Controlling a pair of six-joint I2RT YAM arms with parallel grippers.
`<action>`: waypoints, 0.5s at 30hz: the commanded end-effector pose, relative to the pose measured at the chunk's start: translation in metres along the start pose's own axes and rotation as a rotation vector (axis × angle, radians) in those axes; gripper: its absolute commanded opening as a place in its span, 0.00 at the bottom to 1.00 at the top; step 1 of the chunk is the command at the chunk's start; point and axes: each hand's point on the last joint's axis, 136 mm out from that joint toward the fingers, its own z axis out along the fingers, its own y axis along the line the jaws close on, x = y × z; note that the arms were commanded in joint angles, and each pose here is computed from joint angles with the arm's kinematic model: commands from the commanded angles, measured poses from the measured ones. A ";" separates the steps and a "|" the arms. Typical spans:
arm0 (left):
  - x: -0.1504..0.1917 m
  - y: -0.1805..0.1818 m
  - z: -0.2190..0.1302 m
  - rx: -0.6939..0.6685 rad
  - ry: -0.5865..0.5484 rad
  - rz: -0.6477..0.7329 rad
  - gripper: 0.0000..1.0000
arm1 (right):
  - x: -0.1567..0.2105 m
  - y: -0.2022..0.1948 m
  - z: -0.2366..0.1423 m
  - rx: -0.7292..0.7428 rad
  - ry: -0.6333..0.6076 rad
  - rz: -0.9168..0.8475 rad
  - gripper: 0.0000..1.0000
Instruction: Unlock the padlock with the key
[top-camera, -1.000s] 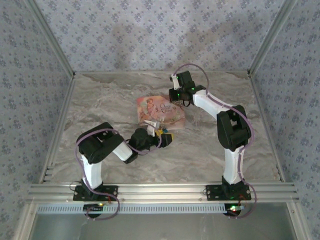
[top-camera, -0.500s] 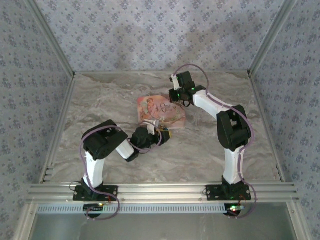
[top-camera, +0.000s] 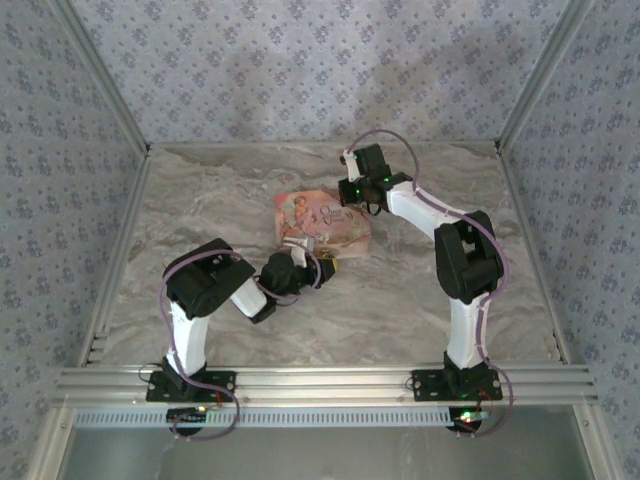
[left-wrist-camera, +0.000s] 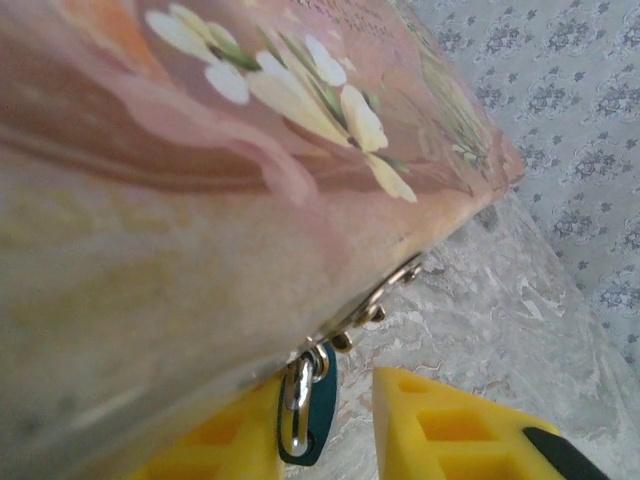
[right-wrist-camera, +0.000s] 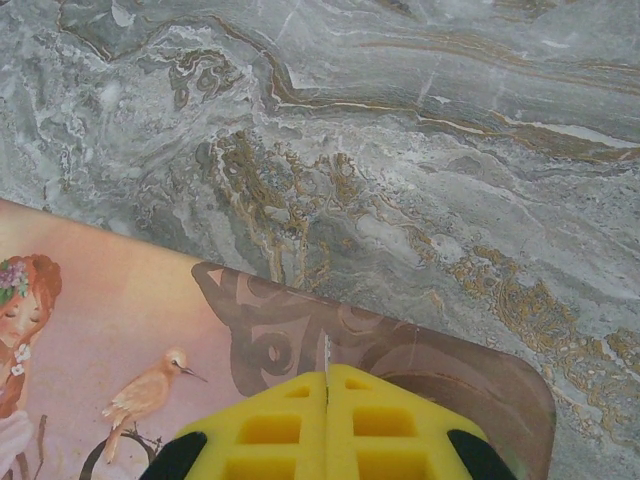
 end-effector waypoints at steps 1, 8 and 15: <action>0.001 0.007 -0.002 -0.012 -0.003 -0.018 0.23 | -0.010 0.004 -0.016 0.004 -0.038 -0.027 0.00; 0.007 0.007 -0.005 -0.009 0.041 -0.043 0.11 | -0.013 0.004 -0.019 0.002 -0.047 -0.026 0.00; 0.010 0.014 -0.012 -0.048 0.063 -0.049 0.40 | -0.012 0.005 -0.020 -0.007 -0.050 -0.024 0.00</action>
